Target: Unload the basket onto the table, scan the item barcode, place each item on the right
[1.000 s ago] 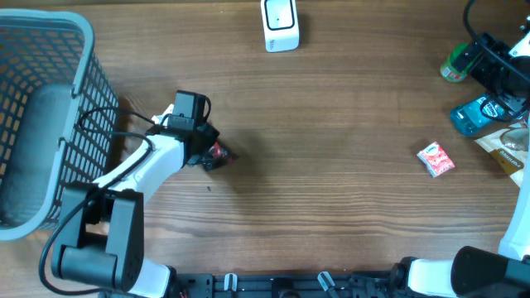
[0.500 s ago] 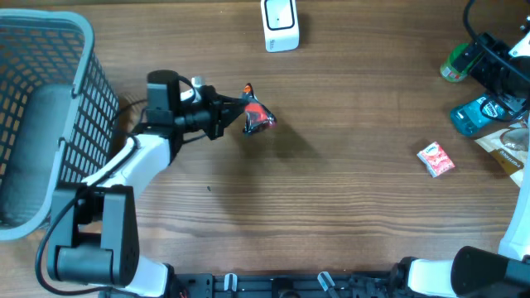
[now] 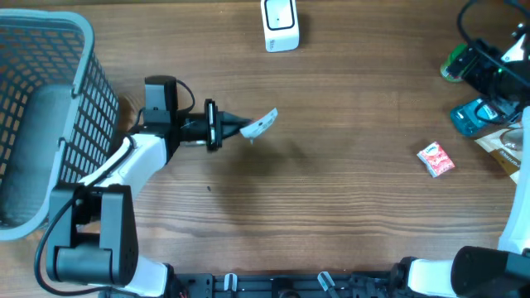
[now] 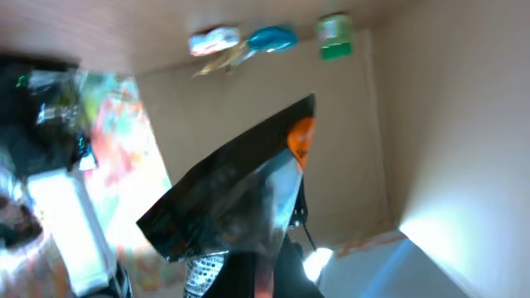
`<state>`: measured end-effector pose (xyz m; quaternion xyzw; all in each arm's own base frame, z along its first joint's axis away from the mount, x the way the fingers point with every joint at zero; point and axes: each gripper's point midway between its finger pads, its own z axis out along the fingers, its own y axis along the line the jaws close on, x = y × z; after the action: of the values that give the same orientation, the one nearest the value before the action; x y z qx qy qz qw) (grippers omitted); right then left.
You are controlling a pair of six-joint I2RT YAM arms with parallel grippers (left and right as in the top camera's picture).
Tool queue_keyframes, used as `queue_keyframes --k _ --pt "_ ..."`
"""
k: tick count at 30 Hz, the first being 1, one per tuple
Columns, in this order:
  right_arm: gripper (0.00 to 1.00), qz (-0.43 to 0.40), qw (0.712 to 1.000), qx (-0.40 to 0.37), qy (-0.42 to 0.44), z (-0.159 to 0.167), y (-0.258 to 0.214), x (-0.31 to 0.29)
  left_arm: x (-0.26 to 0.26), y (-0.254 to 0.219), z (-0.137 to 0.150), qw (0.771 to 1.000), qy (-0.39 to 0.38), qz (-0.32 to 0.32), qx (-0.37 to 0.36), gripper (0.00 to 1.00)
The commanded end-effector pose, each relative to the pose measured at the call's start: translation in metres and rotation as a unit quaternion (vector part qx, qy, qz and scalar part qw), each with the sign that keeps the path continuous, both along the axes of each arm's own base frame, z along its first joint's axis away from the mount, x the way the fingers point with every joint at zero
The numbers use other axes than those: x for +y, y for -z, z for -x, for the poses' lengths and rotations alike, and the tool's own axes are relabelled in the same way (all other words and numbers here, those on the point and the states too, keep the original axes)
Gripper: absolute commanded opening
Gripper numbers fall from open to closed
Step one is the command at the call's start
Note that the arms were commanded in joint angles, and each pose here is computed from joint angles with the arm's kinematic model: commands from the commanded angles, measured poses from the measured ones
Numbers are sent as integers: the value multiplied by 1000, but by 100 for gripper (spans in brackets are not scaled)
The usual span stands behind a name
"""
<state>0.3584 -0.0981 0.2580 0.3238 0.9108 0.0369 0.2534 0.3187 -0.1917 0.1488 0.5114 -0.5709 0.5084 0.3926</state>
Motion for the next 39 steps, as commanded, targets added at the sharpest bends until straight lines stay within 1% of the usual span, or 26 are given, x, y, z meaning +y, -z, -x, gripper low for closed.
queue_keyframes --k 1,3,7,10,11,15,22,27,28,30,31,32,33,34,35,36,37,39 --pt "100 -12 1000 19 8 1 20 0 4 -17 17 991 26 59 114 4" --pt "100 -16 999 28 11 2 30 1 4 -16 20 989 25 59 131 4" --pt "100 -31 997 66 22 11 74 4 -5 -12 32 983 38 55 170 4" --pt "100 -42 995 83 34 16 105 5 -12 -9 44 975 49 51 211 4" --pt "100 -47 994 89 42 17 115 6 -15 -7 50 969 52 47 236 4" --pt "100 -55 992 103 51 18 127 7 -18 -5 59 960 58 44 271 4" --pt "100 -56 992 103 53 19 127 7 -18 -6 60 960 58 45 271 4" --pt "100 -56 992 103 53 19 127 7 -18 0 56 963 48 30 264 4" --pt "100 -56 992 103 52 19 127 7 -17 4 55 964 42 20 263 4" --pt "100 -57 992 104 52 19 127 8 -15 19 48 967 15 -20 254 4" --pt "100 -60 992 104 50 19 127 9 -13 29 39 972 -6 -47 229 4" --pt "100 -74 991 101 43 18 127 14 -10 37 24 980 -30 -75 180 23" --pt "100 -92 991 93 13 14 125 24 -6 41 1 990 -49 -105 76 60" --pt "100 -102 991 82 -26 9 123 35 -1 45 -18 988 -69 -137 -9 90" --pt "100 -103 991 75 -48 5 121 43 6 46 -40 975 -87 -176 -108 100" --pt "100 -96 991 70 -69 1 120 50 18 49 -60 948 -104 -227 -199 100" --pt "100 -89 990 65 -90 -3 120 58 25 51 -70 926 -108 -262 -248 100" --pt "100 -73 984 58 -149 -9 118 83 44 60 -86 868 -95 -345 -344 100"
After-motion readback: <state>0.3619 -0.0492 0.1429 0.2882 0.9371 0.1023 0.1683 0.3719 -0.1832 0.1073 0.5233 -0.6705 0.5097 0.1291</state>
